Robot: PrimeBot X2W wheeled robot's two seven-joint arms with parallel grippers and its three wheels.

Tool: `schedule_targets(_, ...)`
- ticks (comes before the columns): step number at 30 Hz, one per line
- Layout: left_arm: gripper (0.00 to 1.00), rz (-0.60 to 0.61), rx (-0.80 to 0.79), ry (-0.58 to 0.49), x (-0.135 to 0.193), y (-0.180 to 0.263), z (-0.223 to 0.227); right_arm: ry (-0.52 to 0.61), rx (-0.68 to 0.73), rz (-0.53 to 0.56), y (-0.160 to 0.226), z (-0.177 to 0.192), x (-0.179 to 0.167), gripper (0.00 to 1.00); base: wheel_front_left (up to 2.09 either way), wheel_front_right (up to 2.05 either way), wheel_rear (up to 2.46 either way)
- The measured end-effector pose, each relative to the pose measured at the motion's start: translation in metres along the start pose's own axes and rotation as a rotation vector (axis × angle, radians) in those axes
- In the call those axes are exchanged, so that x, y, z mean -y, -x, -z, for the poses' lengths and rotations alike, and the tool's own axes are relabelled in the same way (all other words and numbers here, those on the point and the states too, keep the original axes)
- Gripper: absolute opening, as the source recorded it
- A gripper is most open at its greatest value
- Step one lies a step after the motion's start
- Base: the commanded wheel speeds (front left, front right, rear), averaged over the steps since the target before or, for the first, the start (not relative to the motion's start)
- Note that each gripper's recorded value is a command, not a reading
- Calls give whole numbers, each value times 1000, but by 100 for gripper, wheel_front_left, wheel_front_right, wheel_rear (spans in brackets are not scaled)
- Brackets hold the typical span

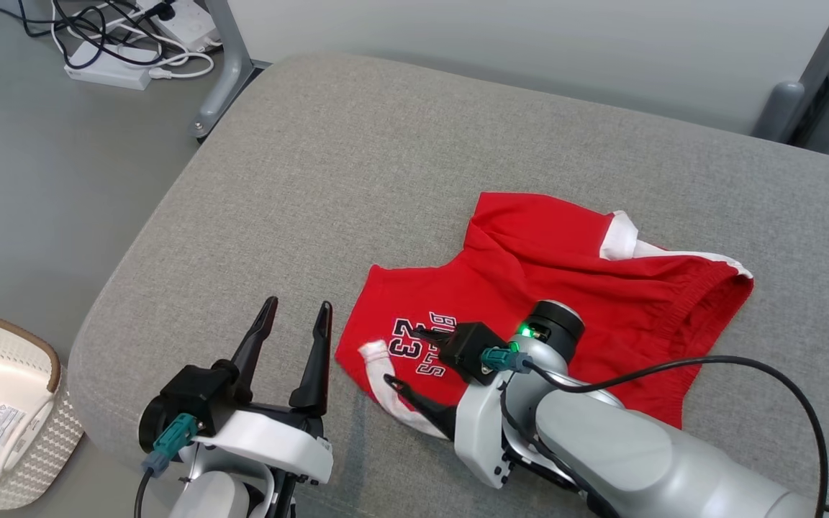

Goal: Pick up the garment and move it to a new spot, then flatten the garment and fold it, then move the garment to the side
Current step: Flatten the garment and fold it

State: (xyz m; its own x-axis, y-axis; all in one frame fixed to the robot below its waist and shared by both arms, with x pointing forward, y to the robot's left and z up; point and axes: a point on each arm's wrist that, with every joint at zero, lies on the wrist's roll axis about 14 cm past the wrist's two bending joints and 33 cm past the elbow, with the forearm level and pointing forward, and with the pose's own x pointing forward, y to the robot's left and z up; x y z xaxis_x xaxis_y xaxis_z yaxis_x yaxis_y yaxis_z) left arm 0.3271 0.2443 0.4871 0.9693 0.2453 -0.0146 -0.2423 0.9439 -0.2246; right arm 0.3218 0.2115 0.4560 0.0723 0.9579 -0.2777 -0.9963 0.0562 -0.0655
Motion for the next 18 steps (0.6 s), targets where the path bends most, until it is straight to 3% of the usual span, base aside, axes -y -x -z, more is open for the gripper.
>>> schedule_targets(8,100,13,10,0,3,-2,-2,-34,53,62,12,-7,15,100,0,0,0)
schedule_targets(18,100,40,-10,-7,12,-7,7,-159,155,450,94,-4,116,100,0,0,0)
